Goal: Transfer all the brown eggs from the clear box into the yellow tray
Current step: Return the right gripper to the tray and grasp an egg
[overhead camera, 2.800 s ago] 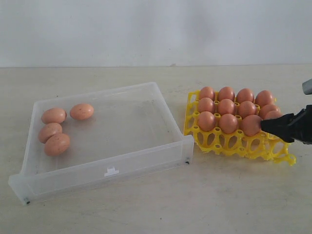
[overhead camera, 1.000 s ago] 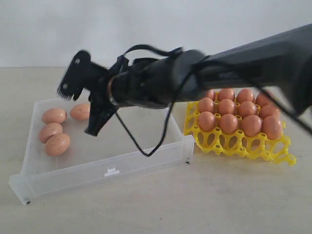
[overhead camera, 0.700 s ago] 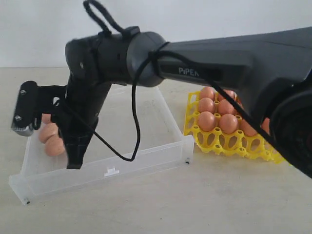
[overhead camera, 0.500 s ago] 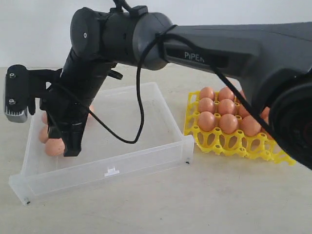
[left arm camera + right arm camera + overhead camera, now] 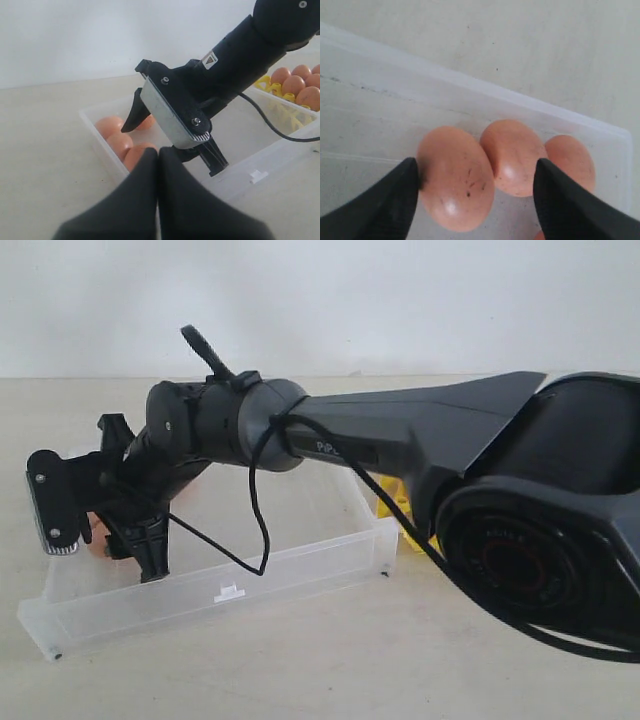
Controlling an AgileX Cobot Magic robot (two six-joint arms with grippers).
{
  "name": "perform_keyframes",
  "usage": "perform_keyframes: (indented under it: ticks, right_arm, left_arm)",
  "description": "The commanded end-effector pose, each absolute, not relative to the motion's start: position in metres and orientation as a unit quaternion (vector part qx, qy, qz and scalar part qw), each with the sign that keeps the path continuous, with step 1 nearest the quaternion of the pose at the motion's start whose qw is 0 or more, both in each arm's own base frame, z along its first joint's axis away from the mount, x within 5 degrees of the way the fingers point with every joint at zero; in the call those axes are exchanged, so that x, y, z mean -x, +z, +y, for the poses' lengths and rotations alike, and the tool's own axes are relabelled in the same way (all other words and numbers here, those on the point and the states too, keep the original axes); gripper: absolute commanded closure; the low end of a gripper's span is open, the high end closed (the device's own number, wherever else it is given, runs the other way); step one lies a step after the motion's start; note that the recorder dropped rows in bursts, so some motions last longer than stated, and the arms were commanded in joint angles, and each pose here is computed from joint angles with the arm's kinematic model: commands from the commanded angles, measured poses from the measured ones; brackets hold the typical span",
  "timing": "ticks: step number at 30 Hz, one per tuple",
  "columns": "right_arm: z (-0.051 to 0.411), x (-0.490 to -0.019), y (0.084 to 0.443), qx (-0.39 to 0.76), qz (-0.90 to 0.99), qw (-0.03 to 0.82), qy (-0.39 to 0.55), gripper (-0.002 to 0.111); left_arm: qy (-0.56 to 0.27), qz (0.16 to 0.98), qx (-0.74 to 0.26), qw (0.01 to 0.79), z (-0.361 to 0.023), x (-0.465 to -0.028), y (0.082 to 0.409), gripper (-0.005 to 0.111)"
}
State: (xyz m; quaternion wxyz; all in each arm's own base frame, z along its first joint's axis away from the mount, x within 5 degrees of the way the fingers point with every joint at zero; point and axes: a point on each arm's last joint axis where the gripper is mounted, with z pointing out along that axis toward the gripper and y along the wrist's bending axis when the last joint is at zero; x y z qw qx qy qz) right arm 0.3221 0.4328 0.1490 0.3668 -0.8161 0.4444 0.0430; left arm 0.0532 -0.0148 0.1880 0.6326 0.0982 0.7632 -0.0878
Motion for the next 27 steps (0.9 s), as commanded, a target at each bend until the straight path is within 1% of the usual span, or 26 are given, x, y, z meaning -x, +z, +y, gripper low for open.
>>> perform_keyframes:
  ticks: [1, 11, 13, 14, 17, 19, 20, 21, 24, 27]
  right_arm:
    - [0.434, -0.324, 0.148, 0.810, 0.452, 0.371, 0.045, 0.045]
    - [0.433, -0.324, 0.127, 0.805, 0.478, 0.345, 0.059, 0.045]
    - [0.433, -0.324, 0.125, 0.799, 0.488, 0.346, 0.063, 0.048]
    - [0.433, -0.325, 0.125, 0.792, 0.498, 0.348, 0.065, 0.051]
    - [0.433, -0.326, 0.125, 0.765, 0.535, 0.349, 0.080, 0.072]
    - [0.433, -0.326, 0.125, 0.748, 0.560, 0.346, 0.091, 0.095]
    - [0.433, -0.326, 0.127, 0.741, 0.567, 0.346, 0.095, 0.105]
    - [0.433, -0.326, 0.128, 0.732, 0.578, 0.345, 0.100, 0.108]
    - [0.433, -0.326, 0.138, 0.717, 0.592, 0.351, 0.108, 0.108]
    - [0.432, -0.325, 0.165, 0.708, 0.589, 0.374, 0.111, 0.108]
  left_arm:
    - [-0.092, 0.758, -0.095, 0.638, -0.015, -0.053, 0.190, 0.111]
    - [-0.092, 0.758, -0.095, 0.639, -0.015, -0.053, 0.190, 0.111]
    - [-0.092, 0.758, -0.095, 0.639, -0.015, -0.053, 0.190, 0.111]
    - [-0.092, 0.758, -0.095, 0.639, -0.015, -0.053, 0.190, 0.111]
    - [-0.092, 0.758, -0.095, 0.639, -0.015, -0.053, 0.190, 0.111]
    - [-0.092, 0.758, -0.095, 0.639, -0.015, -0.053, 0.190, 0.111]
    - [-0.092, 0.758, -0.095, 0.639, -0.015, -0.053, 0.190, 0.111]
    - [-0.092, 0.758, -0.095, 0.639, -0.015, -0.053, 0.190, 0.111]
    - [-0.092, 0.758, -0.095, 0.639, -0.015, -0.053, 0.190, 0.111]
    - [-0.092, 0.758, -0.095, 0.639, -0.015, -0.053, 0.190, 0.111]
